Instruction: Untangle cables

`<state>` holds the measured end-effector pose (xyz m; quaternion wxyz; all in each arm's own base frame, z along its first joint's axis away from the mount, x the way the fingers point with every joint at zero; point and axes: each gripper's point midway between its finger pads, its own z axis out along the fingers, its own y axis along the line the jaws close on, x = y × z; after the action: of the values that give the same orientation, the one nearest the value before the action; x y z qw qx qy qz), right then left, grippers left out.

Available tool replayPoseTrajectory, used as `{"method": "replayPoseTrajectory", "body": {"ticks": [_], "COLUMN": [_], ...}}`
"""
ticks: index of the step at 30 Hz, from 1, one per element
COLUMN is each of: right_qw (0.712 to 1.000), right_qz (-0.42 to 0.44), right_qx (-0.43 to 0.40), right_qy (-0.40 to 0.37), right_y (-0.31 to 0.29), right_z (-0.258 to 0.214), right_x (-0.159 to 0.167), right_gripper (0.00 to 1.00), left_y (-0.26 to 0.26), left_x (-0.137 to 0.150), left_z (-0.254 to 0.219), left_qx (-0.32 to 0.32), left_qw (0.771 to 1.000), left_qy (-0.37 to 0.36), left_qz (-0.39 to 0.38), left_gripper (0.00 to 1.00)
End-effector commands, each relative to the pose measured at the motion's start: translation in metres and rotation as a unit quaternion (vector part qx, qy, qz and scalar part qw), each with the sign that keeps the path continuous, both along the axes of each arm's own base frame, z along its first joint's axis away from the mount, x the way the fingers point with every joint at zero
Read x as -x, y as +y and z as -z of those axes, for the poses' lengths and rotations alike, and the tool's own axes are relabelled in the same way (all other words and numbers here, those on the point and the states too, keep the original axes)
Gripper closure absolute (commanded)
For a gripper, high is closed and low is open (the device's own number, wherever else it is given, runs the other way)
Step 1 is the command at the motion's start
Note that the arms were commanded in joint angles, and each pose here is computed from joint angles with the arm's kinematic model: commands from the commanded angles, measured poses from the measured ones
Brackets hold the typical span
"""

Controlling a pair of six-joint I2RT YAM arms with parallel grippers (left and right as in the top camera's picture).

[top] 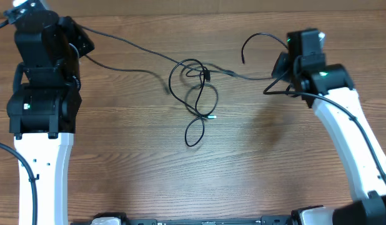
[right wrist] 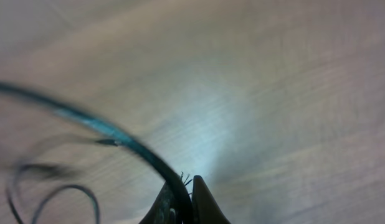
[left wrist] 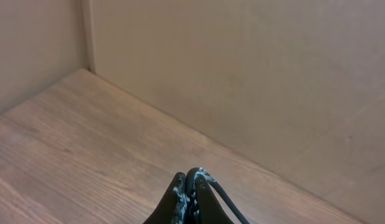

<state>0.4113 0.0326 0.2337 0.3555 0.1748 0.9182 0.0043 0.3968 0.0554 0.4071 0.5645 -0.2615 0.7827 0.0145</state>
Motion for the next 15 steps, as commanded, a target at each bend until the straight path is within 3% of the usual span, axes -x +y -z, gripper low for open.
{"method": "replayPoseTrajectory", "body": {"ticks": [1, 3, 7, 9, 15], "right_qw": [0.996, 0.992, 0.981, 0.978, 0.978], "right_qz": [-0.063, -0.099, -0.155, -0.167, -0.173], "right_qx": [-0.022, -0.045, -0.089, -0.099, -0.107], "right_qy": [-0.051, -0.067, -0.080, -0.077, -0.052], "right_y": [0.021, 0.037, 0.064, 0.070, 0.072], "right_z": [-0.046, -0.061, -0.078, -0.079, -0.070], "right_x": [-0.001, 0.001, 0.010, 0.015, 0.024], "right_gripper": [0.96, 0.96, 0.96, 0.96, 0.96], "left_y": [-0.017, -0.039, -0.076, -0.087, -0.118], "left_x": [0.002, -0.003, -0.007, -0.009, -0.018], "left_z": [-0.007, 0.005, 0.040, 0.057, 0.106], "left_qx": [0.031, 0.057, 0.105, 0.117, 0.108], "left_qw": [0.998, 0.993, 0.973, 0.965, 0.944], "left_qy": [-0.008, 0.011, 0.073, 0.103, 0.183], "left_qz": [0.048, 0.106, 0.191, 0.209, 0.251], "left_gripper": [0.95, 0.86, 0.46, 0.35, 0.28]}}
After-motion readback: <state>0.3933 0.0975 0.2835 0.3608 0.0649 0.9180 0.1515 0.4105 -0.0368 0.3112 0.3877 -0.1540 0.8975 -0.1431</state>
